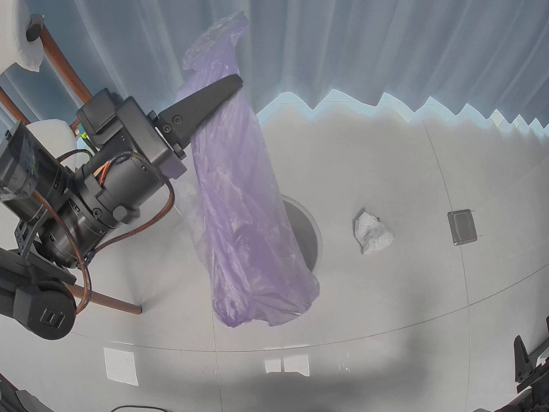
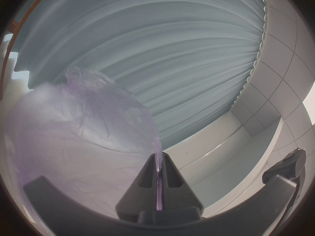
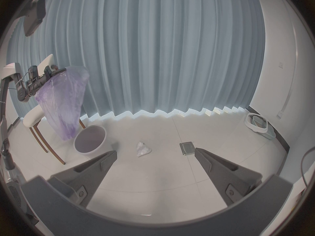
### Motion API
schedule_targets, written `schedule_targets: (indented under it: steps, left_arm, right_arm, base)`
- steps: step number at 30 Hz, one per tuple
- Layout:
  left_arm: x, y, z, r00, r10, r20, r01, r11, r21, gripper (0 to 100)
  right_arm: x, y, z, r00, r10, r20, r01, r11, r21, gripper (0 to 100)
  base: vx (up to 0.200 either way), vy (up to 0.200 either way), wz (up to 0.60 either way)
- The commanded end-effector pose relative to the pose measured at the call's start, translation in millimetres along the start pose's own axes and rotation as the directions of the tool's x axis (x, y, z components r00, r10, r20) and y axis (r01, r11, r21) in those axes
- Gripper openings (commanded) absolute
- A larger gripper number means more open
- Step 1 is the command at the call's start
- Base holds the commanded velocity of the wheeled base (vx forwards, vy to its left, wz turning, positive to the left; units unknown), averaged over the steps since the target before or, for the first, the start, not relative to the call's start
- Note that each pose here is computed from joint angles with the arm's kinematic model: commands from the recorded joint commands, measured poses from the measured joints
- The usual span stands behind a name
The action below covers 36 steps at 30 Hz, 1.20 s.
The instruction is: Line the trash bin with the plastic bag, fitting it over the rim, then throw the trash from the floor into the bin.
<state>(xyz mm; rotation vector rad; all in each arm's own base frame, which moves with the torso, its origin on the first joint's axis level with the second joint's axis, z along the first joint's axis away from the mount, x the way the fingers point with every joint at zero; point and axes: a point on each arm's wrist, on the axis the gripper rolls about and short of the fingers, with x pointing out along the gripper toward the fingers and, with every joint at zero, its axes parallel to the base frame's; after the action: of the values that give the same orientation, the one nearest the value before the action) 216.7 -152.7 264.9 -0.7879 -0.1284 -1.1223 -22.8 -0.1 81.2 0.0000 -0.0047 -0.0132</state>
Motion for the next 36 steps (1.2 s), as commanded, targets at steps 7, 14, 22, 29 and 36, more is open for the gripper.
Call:
schedule_targets:
  steps: [7, 14, 22, 29, 36]
  left_arm:
    - [-8.3, 53.1, -5.9, 0.998, 0.056, -0.035, -0.054, 0.998, 0.041, 0]
    - [-14.4, 63.4, -11.7, 0.995, 0.066, -0.071, -0.064, 0.997, 0.034, 0]
    - [-22.6, 58.9, -10.7, 0.994, 0.080, -0.074, -0.077, 0.996, 0.041, 0]
    - [-35.1, 34.3, -1.7, 0.982, 0.134, -0.133, -0.135, 0.991, 0.002, 0]
    - [-47.4, 22.7, -4.6, 0.931, 0.246, -0.271, -0.241, 0.969, 0.050, 0]
  right_arm:
    - [0.2, 0.0, -5.1, 1.000, -0.001, -0.003, 0.001, 1.000, -0.002, 100]
    - [0.2, 0.0, -5.1, 1.000, -0.001, -0.003, 0.001, 1.000, -0.002, 100]
    - [0.2, 0.0, -5.1, 1.000, 0.001, -0.003, -0.001, 1.000, -0.002, 100]
    - [0.2, 0.0, -5.3, 1.000, -0.001, -0.005, 0.001, 1.000, -0.002, 100]
    - [0.2, 0.0, -5.1, 1.000, 0.001, -0.003, -0.001, 1.000, -0.002, 100]
  base:
    - [0.000, 0.000, 0.00]
    - [0.000, 0.000, 0.00]
    - [0.000, 0.000, 0.00]
    - [0.000, 0.000, 0.00]
    - [0.000, 0.000, 0.00]
